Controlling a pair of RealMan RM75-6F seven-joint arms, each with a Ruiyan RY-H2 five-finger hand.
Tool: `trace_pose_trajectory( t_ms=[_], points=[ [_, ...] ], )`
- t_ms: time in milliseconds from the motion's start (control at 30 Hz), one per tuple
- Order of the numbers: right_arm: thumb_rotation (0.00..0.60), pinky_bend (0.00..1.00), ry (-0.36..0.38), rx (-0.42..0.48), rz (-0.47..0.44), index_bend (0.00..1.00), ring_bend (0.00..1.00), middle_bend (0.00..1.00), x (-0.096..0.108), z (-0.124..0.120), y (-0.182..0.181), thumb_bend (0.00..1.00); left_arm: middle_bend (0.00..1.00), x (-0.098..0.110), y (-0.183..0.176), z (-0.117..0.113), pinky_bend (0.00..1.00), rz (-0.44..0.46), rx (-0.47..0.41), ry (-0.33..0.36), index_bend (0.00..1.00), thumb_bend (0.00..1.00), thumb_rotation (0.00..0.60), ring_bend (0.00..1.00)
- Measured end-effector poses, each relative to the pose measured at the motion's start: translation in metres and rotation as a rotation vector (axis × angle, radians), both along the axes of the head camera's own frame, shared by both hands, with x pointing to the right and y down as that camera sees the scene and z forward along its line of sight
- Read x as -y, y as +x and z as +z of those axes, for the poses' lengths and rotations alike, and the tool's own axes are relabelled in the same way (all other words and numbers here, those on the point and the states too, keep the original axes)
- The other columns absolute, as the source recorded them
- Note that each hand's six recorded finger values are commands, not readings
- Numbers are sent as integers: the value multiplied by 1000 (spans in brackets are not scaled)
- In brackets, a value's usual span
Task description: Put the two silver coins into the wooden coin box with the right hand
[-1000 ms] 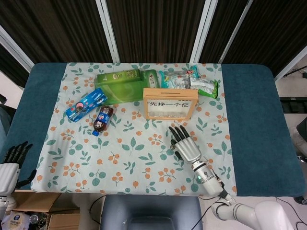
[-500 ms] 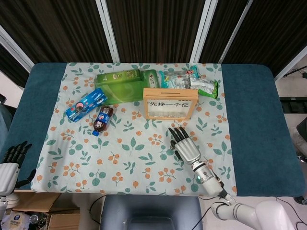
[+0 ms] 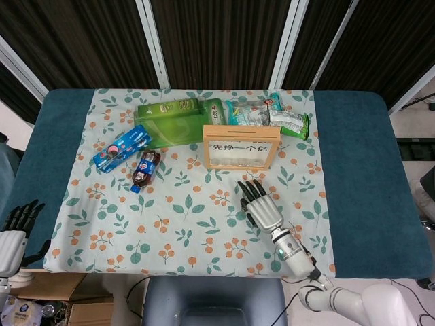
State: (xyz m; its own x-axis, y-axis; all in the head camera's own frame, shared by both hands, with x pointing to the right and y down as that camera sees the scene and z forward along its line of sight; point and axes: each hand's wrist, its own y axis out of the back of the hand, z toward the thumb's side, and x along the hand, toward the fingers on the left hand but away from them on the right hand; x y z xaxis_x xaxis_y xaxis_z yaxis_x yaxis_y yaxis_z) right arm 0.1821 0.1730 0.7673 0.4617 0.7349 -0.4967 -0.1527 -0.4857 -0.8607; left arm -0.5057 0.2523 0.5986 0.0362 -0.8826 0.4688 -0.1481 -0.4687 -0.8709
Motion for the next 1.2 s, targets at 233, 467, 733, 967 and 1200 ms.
trace_pose_trajectory(
  t_ms=[233, 467, 733, 967, 1200],
  points=[
    [600, 0, 0, -4, 0, 588, 0, 55, 0, 1, -1, 433, 0, 0, 0, 0, 0, -1, -1, -1, 0, 352, 600, 0],
    [600, 0, -2, -4, 0, 611, 0, 58, 0, 3, -2, 433, 0, 0, -1, 1, 0, -3, 0, -3, 0, 352, 600, 0],
    [600, 0, 22, -9, -6, 656, 0, 75, 1, 2, -1, 434, 0, 0, -1, 3, 0, -2, -8, -3, 0, 354, 600, 0],
    [600, 0, 42, 1, -6, 623, 0, 85, 3, 0, -3, 434, 0, 1, 0, 3, 0, 0, -16, 0, 0, 353, 600, 0],
    [600, 0, 50, 12, -10, 622, 0, 101, 5, -1, -6, 436, 0, 0, 0, 2, 1, -4, -25, 2, 0, 352, 600, 0]
  ],
)
